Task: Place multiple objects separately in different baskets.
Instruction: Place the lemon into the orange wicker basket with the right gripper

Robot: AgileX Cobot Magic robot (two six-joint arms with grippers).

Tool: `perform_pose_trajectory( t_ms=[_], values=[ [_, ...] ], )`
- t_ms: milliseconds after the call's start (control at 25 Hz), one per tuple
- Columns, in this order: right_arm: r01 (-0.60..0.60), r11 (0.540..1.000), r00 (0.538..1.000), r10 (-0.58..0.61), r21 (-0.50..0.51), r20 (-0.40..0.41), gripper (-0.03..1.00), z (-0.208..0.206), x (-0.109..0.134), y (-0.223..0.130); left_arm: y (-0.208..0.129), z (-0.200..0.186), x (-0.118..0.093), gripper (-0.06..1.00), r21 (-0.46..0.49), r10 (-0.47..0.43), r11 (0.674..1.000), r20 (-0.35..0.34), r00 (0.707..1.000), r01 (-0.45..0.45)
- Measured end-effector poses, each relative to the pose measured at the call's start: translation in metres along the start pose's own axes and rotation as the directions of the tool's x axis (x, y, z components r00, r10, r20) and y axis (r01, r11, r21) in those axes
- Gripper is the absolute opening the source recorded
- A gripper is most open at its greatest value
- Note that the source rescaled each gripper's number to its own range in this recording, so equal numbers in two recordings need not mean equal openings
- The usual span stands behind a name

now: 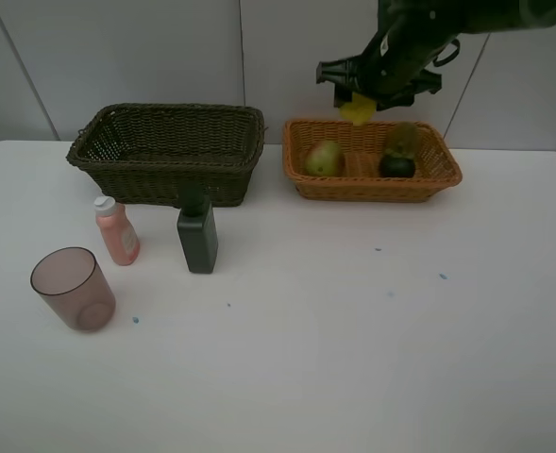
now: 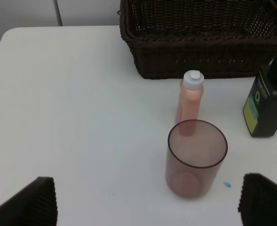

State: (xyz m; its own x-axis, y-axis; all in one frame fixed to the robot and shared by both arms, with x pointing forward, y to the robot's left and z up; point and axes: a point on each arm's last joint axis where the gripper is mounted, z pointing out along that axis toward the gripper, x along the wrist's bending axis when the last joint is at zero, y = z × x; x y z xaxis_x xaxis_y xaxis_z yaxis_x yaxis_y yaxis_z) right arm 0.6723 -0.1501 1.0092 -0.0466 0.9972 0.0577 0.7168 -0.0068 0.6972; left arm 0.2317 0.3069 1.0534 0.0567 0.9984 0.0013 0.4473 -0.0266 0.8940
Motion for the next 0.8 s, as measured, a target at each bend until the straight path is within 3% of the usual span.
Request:
perform_pose_trajectory(
  t_ms=[320,520,800],
  values=[
    [0.03,0.998,1.0,-0.031,0.053,0.008,0.58,0.04,0.0,-0.022,0.0,0.0,0.0,1.0,0.0,0.0,1.0,0.0,1.0,0.0],
    [0.008,0.997,0.999,-0.011,0.08,0.039,0.58,0.055,-0.017,-0.028,0.0,0.0,0.0,1.0,0.0,0.0,1.0,0.0,1.0,0.0],
    [0.003,0.996,0.999,-0.007,0.088,0.048,0.58,0.057,-0.021,-0.029,0.0,0.0,0.0,1.0,0.0,0.0,1.0,0.0,1.0,0.0]
  ],
)
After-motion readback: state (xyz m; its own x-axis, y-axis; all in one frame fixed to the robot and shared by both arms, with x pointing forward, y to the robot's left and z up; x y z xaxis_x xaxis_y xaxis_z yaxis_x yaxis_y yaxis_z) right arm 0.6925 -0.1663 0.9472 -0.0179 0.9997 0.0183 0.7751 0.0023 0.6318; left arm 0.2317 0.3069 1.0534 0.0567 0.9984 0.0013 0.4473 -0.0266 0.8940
